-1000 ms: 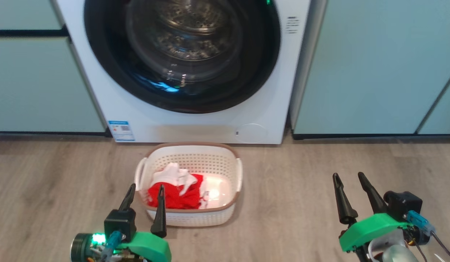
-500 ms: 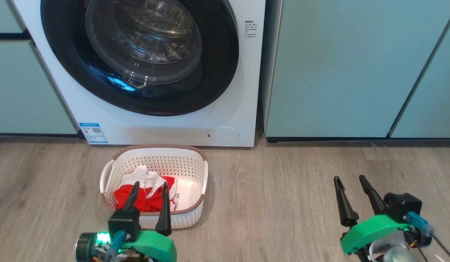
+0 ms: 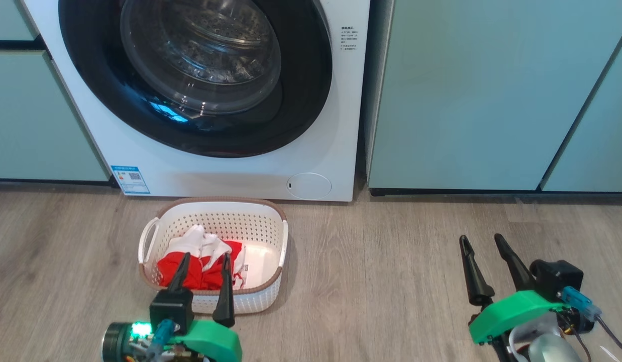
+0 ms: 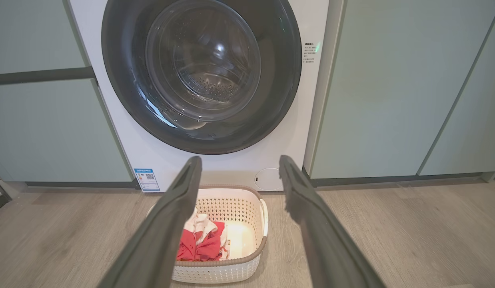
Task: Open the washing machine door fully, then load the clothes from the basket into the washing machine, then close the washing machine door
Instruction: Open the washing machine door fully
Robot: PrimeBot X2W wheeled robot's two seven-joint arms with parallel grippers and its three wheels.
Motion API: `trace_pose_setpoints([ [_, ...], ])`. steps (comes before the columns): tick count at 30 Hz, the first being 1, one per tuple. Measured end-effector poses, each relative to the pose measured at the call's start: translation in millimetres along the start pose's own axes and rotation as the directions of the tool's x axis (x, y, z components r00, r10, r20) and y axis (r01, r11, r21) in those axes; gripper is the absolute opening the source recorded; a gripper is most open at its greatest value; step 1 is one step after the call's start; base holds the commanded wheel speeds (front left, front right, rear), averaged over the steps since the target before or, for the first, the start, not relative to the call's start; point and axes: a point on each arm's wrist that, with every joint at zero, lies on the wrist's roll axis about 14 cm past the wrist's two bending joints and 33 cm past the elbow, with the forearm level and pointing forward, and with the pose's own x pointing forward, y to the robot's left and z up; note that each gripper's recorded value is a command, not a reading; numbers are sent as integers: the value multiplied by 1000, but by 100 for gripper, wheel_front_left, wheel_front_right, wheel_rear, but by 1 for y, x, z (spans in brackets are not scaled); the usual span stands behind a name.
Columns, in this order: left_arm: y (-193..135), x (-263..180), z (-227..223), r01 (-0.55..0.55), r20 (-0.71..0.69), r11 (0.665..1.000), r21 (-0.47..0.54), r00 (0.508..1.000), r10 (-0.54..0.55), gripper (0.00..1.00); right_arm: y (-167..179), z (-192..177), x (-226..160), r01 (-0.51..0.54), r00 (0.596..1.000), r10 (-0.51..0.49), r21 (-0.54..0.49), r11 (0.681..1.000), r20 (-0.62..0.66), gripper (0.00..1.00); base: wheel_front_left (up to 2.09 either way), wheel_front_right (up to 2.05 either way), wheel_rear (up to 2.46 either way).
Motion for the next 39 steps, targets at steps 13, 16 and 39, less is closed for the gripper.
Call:
trace_pose_setpoints([
  [13, 1, 0, 1, -2, 4, 1000, 0, 1000, 2, 100, -1, 2, 0, 2, 1000, -2, 0, 1000, 7, 100, 0, 0, 0],
  [16, 1, 0, 1, -3, 4, 1000, 0, 1000, 3, 100, 0, 2, 0, 1, 1000, -1, 0, 1000, 7, 100, 0, 0, 0],
  [39, 10, 10, -24, -42, -81, 999, -28, 996, 39, 100, 19, 1, 45, -48, 999, 47, 92, 995, 7, 0, 0, 0, 0],
])
